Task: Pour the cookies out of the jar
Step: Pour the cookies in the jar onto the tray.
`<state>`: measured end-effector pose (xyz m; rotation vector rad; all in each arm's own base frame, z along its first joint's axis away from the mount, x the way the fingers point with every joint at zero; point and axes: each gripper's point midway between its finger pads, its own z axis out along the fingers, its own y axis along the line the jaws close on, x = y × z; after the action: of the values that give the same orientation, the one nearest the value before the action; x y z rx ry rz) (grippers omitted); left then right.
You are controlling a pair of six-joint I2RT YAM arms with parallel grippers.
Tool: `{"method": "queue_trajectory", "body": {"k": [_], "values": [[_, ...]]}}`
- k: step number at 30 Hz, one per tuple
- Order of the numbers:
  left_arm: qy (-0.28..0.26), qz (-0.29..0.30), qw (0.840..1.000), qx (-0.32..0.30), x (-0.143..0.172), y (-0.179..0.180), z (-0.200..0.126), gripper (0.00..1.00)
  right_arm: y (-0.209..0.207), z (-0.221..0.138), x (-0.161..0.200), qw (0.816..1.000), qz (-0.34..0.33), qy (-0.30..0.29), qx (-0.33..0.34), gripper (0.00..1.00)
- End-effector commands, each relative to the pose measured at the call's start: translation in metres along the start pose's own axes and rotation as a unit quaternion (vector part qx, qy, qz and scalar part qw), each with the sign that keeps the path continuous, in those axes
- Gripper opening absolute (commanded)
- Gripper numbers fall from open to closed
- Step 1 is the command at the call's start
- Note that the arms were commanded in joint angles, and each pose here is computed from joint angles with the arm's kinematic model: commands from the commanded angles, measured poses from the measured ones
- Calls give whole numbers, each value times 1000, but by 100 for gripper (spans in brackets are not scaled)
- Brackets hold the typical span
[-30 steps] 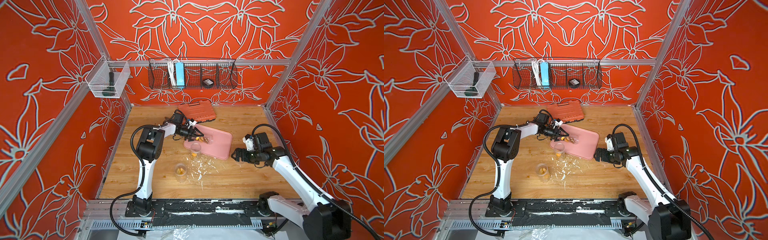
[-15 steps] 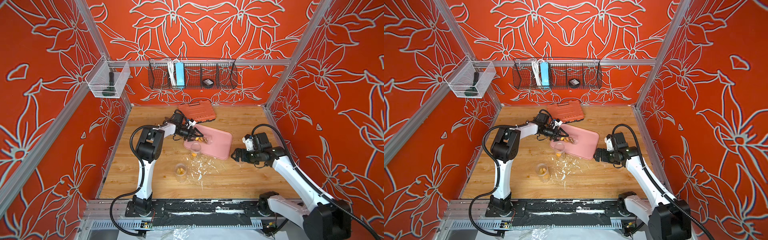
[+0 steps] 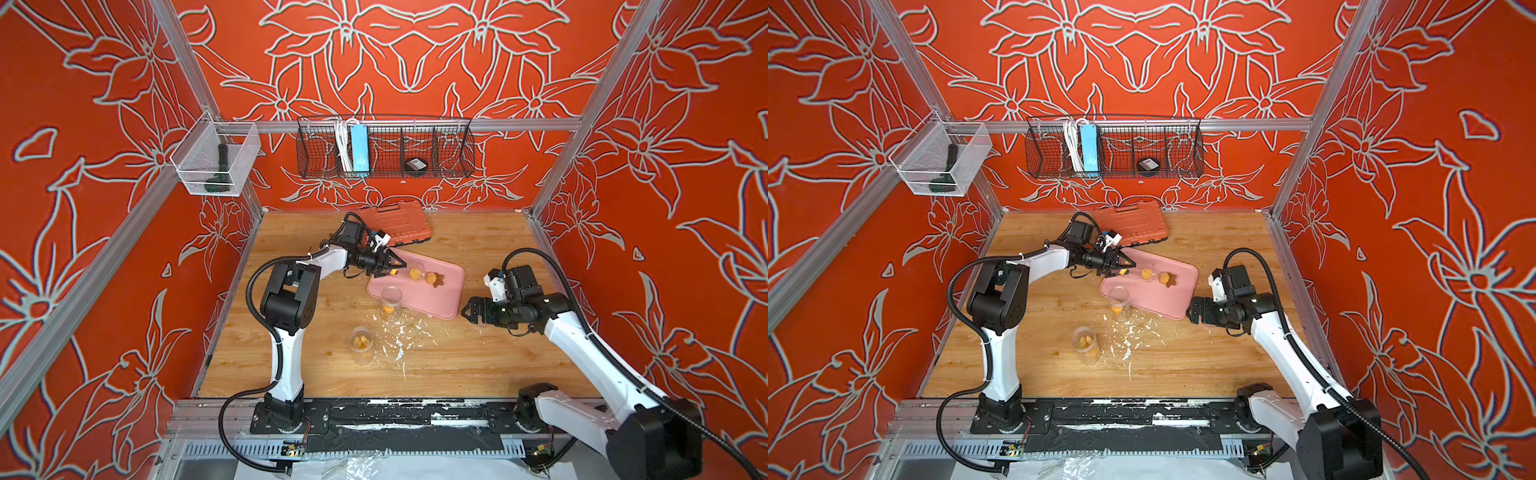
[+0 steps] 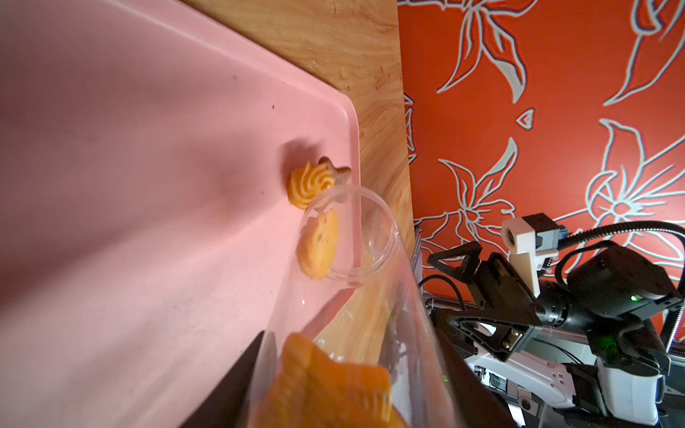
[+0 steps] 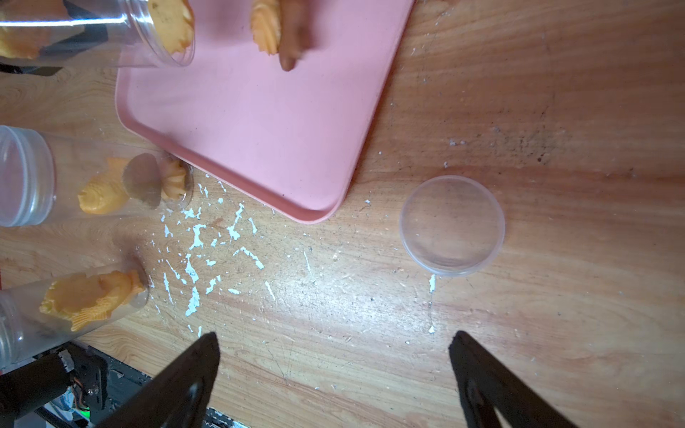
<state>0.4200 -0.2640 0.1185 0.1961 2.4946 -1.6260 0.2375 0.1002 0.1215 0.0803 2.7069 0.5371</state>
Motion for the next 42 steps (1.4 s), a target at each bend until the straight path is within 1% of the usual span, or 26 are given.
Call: {"method": "queue_trajectory", "body": {"k": [1, 10, 14, 15, 17, 18, 19, 21, 22, 24, 25, 27, 28, 29, 30, 31, 32, 33, 34, 35, 36, 37, 38, 39, 41, 42], "values": [[3, 9, 1000, 10, 0, -8, -1, 57, -5, 2, 7, 1000, -7, 9, 13, 99], [4, 10, 1000, 6, 0, -8, -2, 57, -4, 2, 7, 1000, -8, 10, 14, 99], [0, 19, 999, -38, -1, 2, -3, 57, -4, 3, 7, 1000, -9, 11, 13, 99], [4, 19, 999, -34, 0, 1, -3, 57, -4, 2, 7, 1000, -9, 10, 13, 99], [13, -4, 999, 43, 6, -15, 0, 57, -4, 2, 7, 1000, -9, 10, 13, 99], [6, -7, 998, 62, 4, -21, -1, 57, -4, 2, 7, 1000, -9, 10, 14, 99], [-5, 4, 999, 44, -1, -19, -1, 57, -4, 2, 7, 1000, -9, 11, 14, 99], [-5, 24, 999, -27, -5, -5, 0, 57, -4, 1, 8, 1000, -10, 10, 15, 99], [2, 22, 999, -37, -3, -1, 1, 57, -4, 1, 8, 1000, -10, 10, 15, 99], [12, -3, 1000, 29, 4, -13, 2, 57, -4, 1, 8, 1000, -10, 8, 15, 99], [1, -3, 1000, 31, 1, -16, 0, 56, -4, 1, 8, 1000, -10, 8, 16, 99], [-15, 31, 998, -57, -7, -5, -3, 56, -4, 1, 8, 1000, -10, 9, 16, 99], [-10, 35, 997, -70, -6, -2, -3, 57, -4, 1, 8, 1000, -9, 9, 16, 99], [-3, 26, 999, -32, -3, -8, -2, 57, -4, 1, 7, 1000, -10, 10, 15, 99], [2, -1, 1000, 25, 1, -16, -3, 57, -4, 1, 8, 1000, -10, 10, 16, 99], [-5, -11, 998, 56, 0, -21, -6, 57, -4, 1, 8, 1000, -10, 10, 16, 99], [-20, -8, 999, 35, -5, -16, -8, 56, -4, 1, 8, 1000, -10, 10, 17, 99], [-29, 17, 999, -25, -11, -5, -9, 56, -4, 1, 8, 1000, -10, 10, 17, 99], [-26, 28, 994, -103, -12, 11, -10, 56, -4, 1, 8, 1000, -10, 10, 16, 99], [-16, 46, 988, -150, -10, 18, -10, 58, -4, 1, 8, 1000, -10, 11, 17, 99], [-2, 30, 996, -78, -1, 7, -4, 59, -4, 1, 8, 1000, -10, 11, 17, 99], [1, -4, 1000, 24, 3, -12, -4, 59, -4, 1, 8, 1000, -10, 10, 17, 99], [-13, -24, 997, 69, 1, -23, -6, 55, -4, 2, 8, 1000, -11, 10, 18, 99], [-26, -3, 998, 51, -4, -24, -8, 55, -4, 2, 7, 1000, -11, 10, 18, 99], [-24, 32, 995, -87, -12, 2, -9, 57, -3, 1, 8, 1000, -11, 13, 17, 99], [-6, 32, 997, -69, -5, -1, -4, 58, -4, 1, 8, 1000, -11, 13, 18, 99]]}}
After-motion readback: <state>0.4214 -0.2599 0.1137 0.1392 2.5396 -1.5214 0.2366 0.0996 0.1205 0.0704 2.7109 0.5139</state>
